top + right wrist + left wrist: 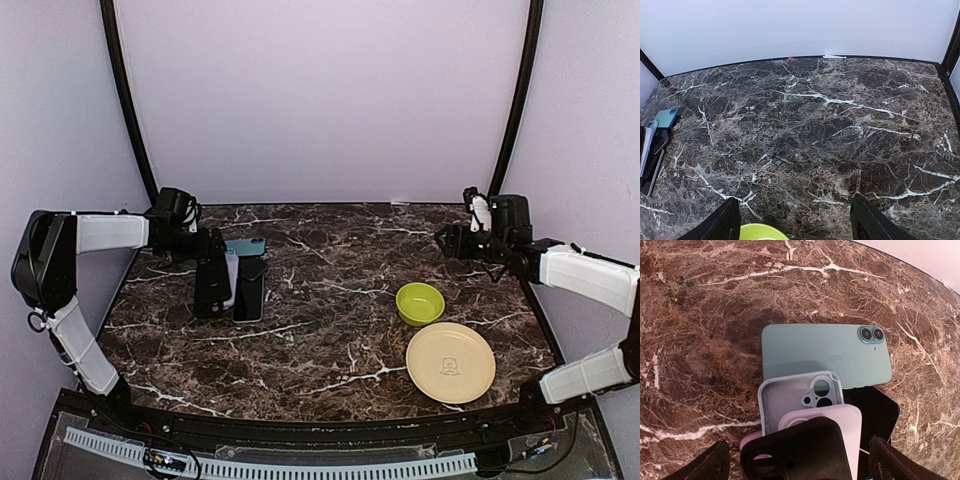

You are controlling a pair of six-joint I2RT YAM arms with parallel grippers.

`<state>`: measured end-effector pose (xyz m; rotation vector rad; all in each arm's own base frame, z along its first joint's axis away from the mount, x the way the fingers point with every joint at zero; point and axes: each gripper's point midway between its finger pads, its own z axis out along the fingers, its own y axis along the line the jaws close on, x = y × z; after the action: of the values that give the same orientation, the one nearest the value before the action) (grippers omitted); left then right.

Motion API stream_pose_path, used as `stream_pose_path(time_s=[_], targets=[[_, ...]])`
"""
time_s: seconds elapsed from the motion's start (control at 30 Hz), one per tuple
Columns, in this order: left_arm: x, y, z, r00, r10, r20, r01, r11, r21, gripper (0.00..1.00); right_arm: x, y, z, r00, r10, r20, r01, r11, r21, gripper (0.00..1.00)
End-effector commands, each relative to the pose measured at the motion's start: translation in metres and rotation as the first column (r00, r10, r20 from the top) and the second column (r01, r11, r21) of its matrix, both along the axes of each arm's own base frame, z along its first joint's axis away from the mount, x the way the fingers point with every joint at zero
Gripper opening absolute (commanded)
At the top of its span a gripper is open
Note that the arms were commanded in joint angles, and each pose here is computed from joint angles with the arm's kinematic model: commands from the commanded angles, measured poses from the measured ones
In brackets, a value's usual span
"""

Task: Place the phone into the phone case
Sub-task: Pick up the phone case.

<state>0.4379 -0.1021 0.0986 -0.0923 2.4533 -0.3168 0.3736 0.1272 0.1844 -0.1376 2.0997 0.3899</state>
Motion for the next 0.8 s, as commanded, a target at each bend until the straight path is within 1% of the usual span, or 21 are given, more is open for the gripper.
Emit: stream_pose_path(time_s=[0.0, 0.27, 0.33, 0.37, 0.4, 0.5, 0.57, 0.63, 0.73, 0.77], targets=[[0.001, -0.002, -0.004, 1.000, 0.000, -0.030, -0.001, 0.999, -0.036, 0.99, 0.005, 0.005, 0.009, 0.999, 0.012, 0.035, -0.011, 1.000, -0.009, 0.76], [0.000, -0.005, -0.012, 0.999, -0.027, -0.034, 0.025, 0.998, -0.060, 0.98, 0.005, 0.008, 0.002, 1.000, 0.021, 0.017, -0.020, 1.000, -0.014, 0.76], [0.000, -0.008, -0.015, 0.998, -0.039, -0.043, 0.037, 0.997, -0.068, 0.92, 0.005, 0.008, 0.002, 1.000, 0.025, 0.016, -0.025, 1.000, -0.011, 0.77], [0.000, -0.009, -0.016, 0.998, -0.043, -0.045, 0.039, 0.997, -0.069, 0.86, 0.005, 0.009, 0.002, 0.999, 0.028, 0.017, -0.028, 1.000, -0.010, 0.76], [0.000, -0.009, -0.016, 0.998, -0.047, -0.044, 0.043, 0.997, -0.069, 0.83, 0.005, 0.010, 0.002, 0.999, 0.032, 0.018, -0.031, 0.999, -0.009, 0.77], [-0.001, -0.009, -0.018, 0.998, -0.050, -0.047, 0.047, 0.997, -0.064, 0.69, 0.004, 0.010, 0.001, 0.999, 0.035, 0.016, -0.035, 0.999, -0.013, 0.77], [-0.001, -0.009, -0.019, 0.997, -0.054, -0.049, 0.051, 0.997, -0.064, 0.67, 0.004, 0.010, 0.001, 0.999, 0.036, 0.016, -0.036, 0.999, -0.017, 0.77], [-0.003, -0.010, -0.022, 0.996, -0.060, -0.060, 0.056, 0.996, -0.065, 0.66, 0.004, 0.010, 0.001, 0.999, 0.036, 0.016, -0.036, 0.999, -0.017, 0.77], [-0.004, -0.011, -0.026, 0.994, -0.068, -0.080, 0.063, 0.996, -0.065, 0.72, 0.004, 0.010, 0.002, 0.999, 0.040, 0.017, -0.039, 0.999, -0.017, 0.77], [-0.004, -0.012, -0.029, 0.993, -0.073, -0.092, 0.067, 0.995, -0.068, 0.72, 0.003, 0.010, 0.002, 0.999, 0.040, 0.018, -0.040, 0.999, -0.017, 0.77]])
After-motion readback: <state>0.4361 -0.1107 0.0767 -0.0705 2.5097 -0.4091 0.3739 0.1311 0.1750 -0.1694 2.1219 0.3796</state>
